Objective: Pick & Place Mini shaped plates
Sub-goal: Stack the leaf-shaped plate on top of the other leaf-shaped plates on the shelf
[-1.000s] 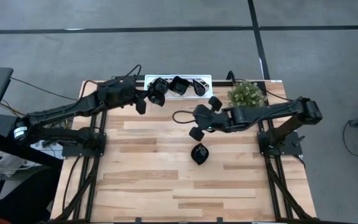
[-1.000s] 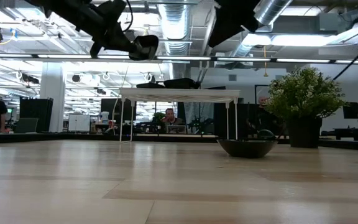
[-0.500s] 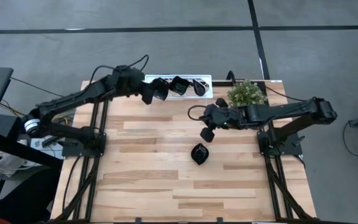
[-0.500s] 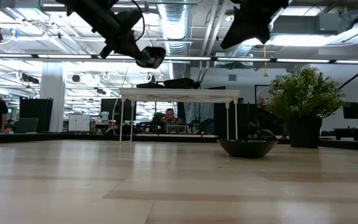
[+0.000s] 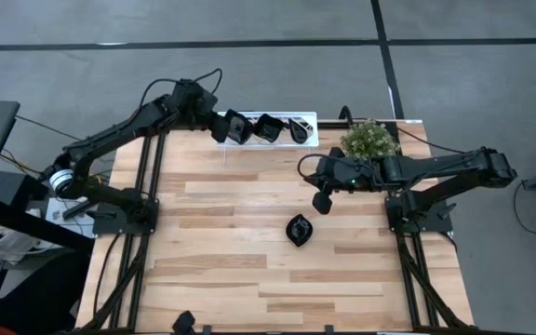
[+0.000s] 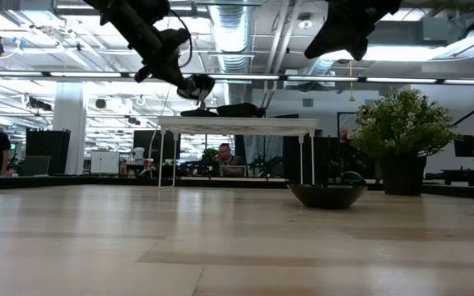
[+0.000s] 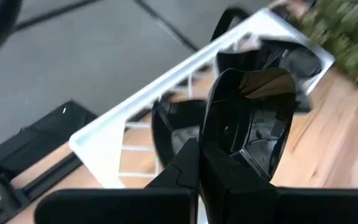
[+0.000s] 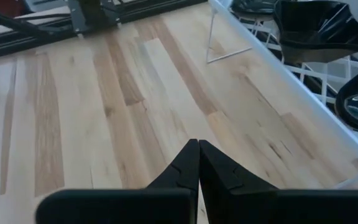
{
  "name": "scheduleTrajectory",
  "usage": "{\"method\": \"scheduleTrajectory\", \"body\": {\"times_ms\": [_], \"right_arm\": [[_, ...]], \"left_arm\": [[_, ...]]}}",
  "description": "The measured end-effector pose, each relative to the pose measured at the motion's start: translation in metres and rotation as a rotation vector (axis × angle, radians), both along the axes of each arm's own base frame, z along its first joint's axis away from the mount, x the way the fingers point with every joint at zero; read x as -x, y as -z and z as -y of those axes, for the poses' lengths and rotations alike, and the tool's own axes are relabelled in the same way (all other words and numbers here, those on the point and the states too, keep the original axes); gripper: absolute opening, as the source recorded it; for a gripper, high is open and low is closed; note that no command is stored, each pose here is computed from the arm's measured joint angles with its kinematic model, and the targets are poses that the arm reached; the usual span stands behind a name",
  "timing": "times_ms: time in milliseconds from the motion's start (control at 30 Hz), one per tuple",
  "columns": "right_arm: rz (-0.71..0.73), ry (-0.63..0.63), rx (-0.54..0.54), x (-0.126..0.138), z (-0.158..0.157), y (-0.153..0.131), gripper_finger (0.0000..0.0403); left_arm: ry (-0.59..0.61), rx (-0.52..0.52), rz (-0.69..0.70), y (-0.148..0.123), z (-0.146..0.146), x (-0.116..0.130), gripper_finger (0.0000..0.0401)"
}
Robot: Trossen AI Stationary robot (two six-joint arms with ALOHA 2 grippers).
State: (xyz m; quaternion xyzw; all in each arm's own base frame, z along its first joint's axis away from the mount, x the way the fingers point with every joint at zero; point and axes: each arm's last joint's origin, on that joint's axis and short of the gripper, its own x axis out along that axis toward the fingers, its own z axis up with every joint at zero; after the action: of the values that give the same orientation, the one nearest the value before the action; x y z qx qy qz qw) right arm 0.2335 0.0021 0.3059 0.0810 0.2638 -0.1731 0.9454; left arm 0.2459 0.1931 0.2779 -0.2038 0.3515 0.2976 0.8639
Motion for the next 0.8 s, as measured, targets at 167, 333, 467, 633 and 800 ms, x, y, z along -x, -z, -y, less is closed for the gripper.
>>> {"method": "scheduleTrajectory", "body": {"times_ms": [167,333,467,633,800], "right_arm": [[-0.013,-0.006,0.007,0.000,0.000,0.002,0.0000],[-0.012,-0.017,0.025,0.003,0.000,0.000,0.0000],[0.028,-0.027,0.050,0.012,0.002,-0.010,0.0000],[0.082,-0.047,0.076,0.029,0.009,-0.020,0.0000],[0.121,-0.034,0.050,0.049,0.016,-0.008,0.0000]], "left_arm": [[0.008,0.020,-0.010,0.000,-0.016,-0.004,0.0002],[0.009,0.058,-0.023,0.002,-0.027,-0.009,0.0002],[0.010,0.078,-0.043,0.004,-0.029,-0.012,0.0002],[-0.013,0.122,-0.058,0.012,-0.031,-0.013,0.0002],[-0.039,0.139,-0.053,0.013,-0.033,-0.012,0.0002]]}}
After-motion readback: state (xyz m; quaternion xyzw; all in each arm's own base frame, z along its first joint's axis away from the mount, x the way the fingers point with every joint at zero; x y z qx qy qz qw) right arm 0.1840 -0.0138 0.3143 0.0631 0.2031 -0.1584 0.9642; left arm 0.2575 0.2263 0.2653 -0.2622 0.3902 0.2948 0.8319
